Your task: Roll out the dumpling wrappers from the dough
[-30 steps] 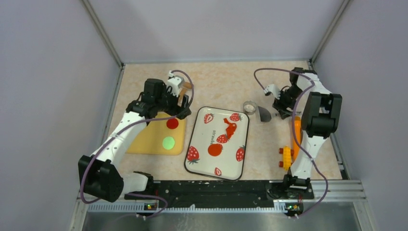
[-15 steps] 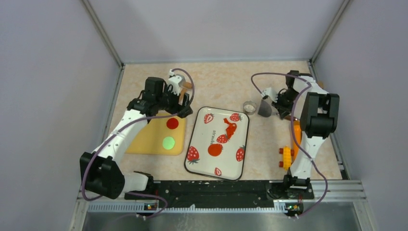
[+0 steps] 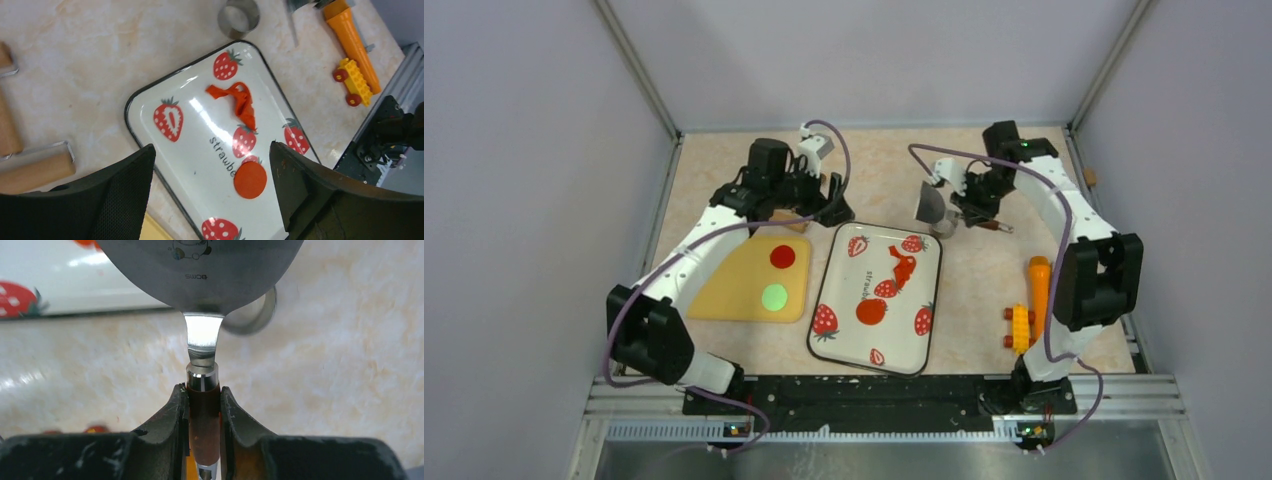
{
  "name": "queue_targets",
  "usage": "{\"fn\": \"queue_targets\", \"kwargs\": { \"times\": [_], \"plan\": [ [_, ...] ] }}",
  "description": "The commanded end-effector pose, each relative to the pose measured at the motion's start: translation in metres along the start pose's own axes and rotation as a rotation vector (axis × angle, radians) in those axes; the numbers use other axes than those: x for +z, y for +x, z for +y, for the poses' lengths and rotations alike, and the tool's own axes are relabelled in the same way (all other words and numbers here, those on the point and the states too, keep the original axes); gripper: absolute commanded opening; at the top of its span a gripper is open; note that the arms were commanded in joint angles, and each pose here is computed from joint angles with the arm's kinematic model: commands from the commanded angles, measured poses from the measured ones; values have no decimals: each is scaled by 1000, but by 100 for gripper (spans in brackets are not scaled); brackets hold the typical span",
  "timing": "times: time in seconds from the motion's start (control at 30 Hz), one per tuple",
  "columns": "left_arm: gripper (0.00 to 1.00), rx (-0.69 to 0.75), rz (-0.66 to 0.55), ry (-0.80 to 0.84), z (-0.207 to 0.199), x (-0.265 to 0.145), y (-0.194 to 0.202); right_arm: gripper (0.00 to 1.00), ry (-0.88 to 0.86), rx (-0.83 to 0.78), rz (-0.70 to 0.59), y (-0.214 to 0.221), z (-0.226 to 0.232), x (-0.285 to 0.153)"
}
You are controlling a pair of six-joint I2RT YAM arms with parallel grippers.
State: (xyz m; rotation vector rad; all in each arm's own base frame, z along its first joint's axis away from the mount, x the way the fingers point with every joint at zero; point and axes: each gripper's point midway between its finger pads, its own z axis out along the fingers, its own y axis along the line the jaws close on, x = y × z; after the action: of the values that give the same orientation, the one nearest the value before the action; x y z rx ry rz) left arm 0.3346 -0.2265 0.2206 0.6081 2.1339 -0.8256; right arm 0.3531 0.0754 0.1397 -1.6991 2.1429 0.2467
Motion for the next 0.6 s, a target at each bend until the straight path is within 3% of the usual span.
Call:
{"fn": "queue_targets", "kwargs": {
  "times": [0.0, 0.13, 0.33, 0.57],
  "plan": [
    [86, 103, -68, 166, -46, 9, -42, 0, 40, 58, -171, -81, 6, -2],
    [86, 70, -43, 203, -53, 18, -55, 0, 71, 82, -216, -121, 10, 6],
    [86, -93, -48, 119, -31, 37, -62, 0, 55, 6, -243, -154, 30, 5],
    [72, -177, -21, 146, -28, 54, -53, 0, 52, 7, -284, -165, 38, -5]
  ]
}}
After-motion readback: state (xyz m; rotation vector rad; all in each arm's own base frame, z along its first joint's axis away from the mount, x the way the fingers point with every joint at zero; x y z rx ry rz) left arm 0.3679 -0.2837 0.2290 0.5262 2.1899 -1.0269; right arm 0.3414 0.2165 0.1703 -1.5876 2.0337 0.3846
